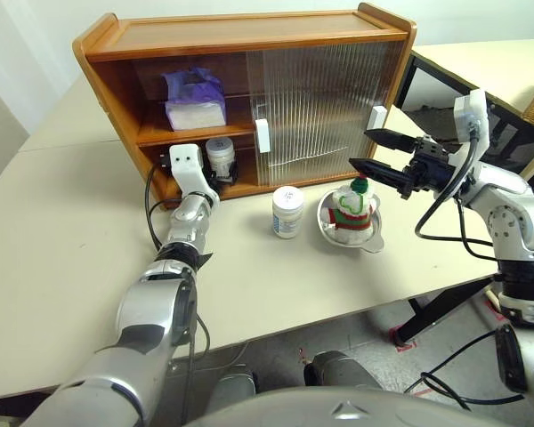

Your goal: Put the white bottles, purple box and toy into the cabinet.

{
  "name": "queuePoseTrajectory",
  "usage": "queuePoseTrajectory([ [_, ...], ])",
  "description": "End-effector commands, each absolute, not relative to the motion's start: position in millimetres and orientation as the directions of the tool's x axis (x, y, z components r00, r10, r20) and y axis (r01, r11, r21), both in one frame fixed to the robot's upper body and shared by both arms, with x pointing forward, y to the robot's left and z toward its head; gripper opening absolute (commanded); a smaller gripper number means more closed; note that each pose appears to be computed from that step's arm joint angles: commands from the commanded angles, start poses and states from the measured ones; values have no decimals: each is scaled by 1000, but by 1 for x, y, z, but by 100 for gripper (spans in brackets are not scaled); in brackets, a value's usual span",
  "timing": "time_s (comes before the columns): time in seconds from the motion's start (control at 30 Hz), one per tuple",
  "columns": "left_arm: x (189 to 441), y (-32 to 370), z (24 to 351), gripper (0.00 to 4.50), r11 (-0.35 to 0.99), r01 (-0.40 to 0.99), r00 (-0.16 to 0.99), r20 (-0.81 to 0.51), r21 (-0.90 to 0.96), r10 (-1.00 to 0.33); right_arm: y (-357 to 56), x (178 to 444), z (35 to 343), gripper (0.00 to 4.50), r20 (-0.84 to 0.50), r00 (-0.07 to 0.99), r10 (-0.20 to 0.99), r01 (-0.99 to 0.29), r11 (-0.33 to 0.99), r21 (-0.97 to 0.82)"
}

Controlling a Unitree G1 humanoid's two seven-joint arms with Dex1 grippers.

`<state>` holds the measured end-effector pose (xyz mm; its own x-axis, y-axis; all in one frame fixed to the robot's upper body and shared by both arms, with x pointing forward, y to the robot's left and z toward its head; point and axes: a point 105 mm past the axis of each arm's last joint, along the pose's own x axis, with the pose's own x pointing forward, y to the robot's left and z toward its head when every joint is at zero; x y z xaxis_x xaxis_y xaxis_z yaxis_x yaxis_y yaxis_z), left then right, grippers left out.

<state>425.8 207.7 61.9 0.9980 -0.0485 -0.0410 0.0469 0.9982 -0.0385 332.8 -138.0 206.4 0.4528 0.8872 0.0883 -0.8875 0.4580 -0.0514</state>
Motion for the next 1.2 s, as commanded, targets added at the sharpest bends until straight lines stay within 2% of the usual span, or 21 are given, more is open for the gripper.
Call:
queuePoseTrajectory([
  [0.03,417,213,58,448,998,46,999,-11,-50,-47,-136,334,213,450,102,438,893,-892,446,-69],
  [0.33,398,222,58,448,997,40,999,39,-72,-38,-135,335,212,450,101,432,896,-896,439,-66],
  [0.5,395,228,59,448,999,-9,999,38,-48,11,-134,335,212,450,100,428,898,-898,435,-67],
  [0.6,400,228,61,389,998,-30,999,31,-53,32,-135,335,212,450,99,429,898,-898,436,-67],
  [0.93,420,230,72,20,996,-81,997,12,-35,81,-138,333,212,450,95,440,893,-892,447,-69],
  [0.97,421,230,72,2,996,-86,996,10,-31,86,-139,333,212,450,95,441,892,-891,448,-69],
  [1.2,430,218,67,2,999,-40,998,-53,-24,39,-140,332,213,450,95,448,889,-888,455,-73],
])
